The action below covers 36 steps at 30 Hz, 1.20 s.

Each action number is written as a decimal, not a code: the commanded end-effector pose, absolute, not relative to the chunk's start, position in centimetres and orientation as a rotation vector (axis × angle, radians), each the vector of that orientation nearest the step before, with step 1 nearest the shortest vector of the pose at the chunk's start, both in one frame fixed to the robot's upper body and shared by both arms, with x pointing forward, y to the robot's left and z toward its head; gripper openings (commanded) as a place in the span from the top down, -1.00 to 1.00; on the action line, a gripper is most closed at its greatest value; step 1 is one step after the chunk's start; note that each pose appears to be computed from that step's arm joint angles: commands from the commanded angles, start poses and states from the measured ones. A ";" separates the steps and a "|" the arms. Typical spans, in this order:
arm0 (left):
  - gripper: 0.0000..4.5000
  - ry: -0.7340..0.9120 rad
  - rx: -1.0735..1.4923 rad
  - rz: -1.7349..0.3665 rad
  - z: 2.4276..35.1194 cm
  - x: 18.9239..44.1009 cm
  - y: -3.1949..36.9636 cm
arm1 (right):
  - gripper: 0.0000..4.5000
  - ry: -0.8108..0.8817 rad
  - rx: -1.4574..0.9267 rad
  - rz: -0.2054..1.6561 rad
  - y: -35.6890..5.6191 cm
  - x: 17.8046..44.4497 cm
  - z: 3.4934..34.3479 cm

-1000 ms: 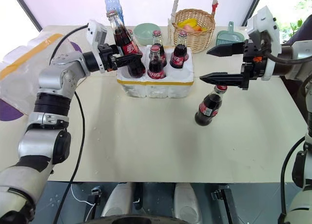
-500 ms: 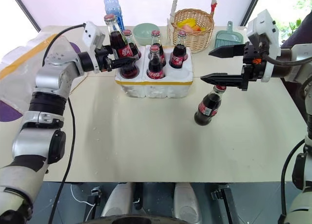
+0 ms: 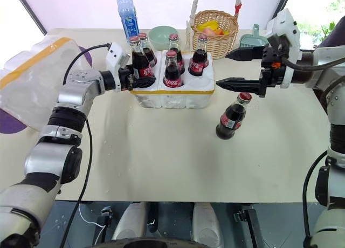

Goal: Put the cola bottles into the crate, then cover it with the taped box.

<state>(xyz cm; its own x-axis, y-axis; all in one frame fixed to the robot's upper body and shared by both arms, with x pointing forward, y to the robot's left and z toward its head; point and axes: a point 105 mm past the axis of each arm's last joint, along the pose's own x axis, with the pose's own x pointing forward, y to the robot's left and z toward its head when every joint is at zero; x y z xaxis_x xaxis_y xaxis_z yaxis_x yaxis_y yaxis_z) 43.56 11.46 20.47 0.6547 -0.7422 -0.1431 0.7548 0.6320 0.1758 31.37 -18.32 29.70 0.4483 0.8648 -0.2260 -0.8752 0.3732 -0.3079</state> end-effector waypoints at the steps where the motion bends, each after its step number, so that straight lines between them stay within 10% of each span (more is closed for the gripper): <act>1: -0.90 0.043 0.204 -0.837 21.0 43.6 12.1 | -1.00 -0.018 -0.449 1.104 -18.3 31.1 30.9; 18: -0.99 -0.227 0.200 -1.144 35.9 32.7 16.7 | -1.00 -0.073 -0.466 1.087 -19.0 30.0 32.6; 29: -0.99 -0.172 0.228 -1.293 33.6 29.5 13.5 | -1.00 -0.162 -0.324 0.748 -25.1 25.2 35.1; 36: -0.99 -0.127 0.200 -1.339 31.2 29.8 11.5 | -1.00 -0.083 -0.168 0.410 -30.3 19.2 28.3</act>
